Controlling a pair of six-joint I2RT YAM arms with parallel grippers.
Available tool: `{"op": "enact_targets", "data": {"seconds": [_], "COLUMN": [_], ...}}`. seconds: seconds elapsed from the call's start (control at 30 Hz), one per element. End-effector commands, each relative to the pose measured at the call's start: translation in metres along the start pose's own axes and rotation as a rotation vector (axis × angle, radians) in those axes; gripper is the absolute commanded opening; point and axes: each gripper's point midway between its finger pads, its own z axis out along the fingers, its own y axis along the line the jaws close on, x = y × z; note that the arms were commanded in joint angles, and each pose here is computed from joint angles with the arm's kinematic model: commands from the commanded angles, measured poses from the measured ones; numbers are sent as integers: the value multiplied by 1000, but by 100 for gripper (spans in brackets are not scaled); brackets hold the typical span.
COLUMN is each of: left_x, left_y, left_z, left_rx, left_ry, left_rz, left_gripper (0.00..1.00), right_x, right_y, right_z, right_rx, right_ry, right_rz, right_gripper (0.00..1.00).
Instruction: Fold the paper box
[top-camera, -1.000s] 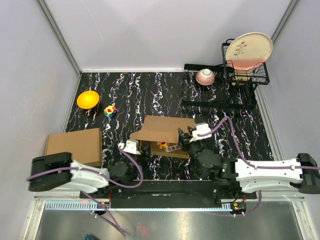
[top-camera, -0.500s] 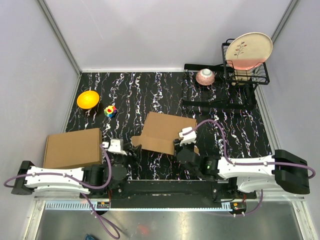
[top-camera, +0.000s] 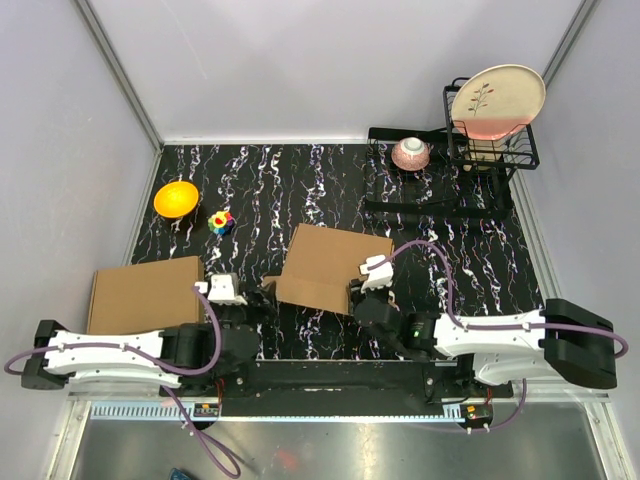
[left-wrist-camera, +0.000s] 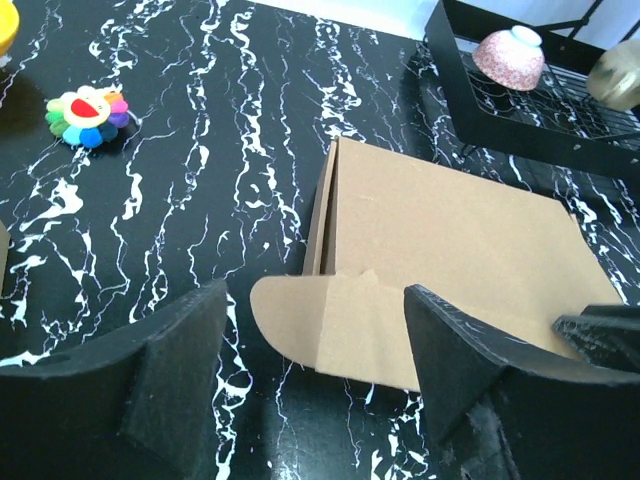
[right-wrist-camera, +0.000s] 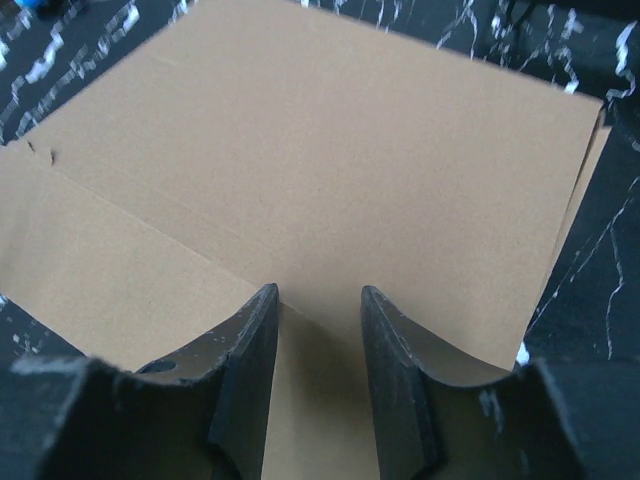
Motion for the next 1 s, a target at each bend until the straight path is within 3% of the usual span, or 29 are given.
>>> {"op": "enact_targets", "data": {"seconds": [0.0, 0.03, 0.23, 0.27, 0.33, 0.43, 0.53, 0.63, 0.73, 0.97], "left_x": [-11, -4, -7, 3, -8, -12, 0, 26, 58, 83], "left_y": [-21, -22, -45, -57, -60, -70, -87, -91, -84, -56], "left_z": [12, 16, 55, 59, 73, 92, 112, 128, 138, 144], "left_rx": [12, 38, 147, 207, 201, 209, 266, 238, 181, 62], "left_ry": [-52, -44, -2, 48, 28, 21, 92, 172, 247, 281], "left_rz": [-116, -45, -177, -159, -173, -148, -123, -96, -58, -35], "left_gripper": [76, 77, 76, 76, 77, 78, 78, 76, 75, 75], "right_x": [41, 47, 45, 44, 45, 31, 2, -42, -66, -37], "right_y": [-6, -8, -9, -9, -11, -12, -16, -34, -67, -100], "right_z": [4, 4, 1, 1, -1, -4, -9, -10, -3, 15], "right_rx": [5, 11, 11, 14, 20, 17, 43, 111, 179, 228], "right_ry": [101, 115, 116, 118, 127, 100, 36, -58, -72, 34], "right_rz": [21, 23, 29, 37, 35, 58, 73, 122, 196, 307], "right_gripper": [44, 43, 43, 43, 43, 45, 48, 51, 56, 73]}}
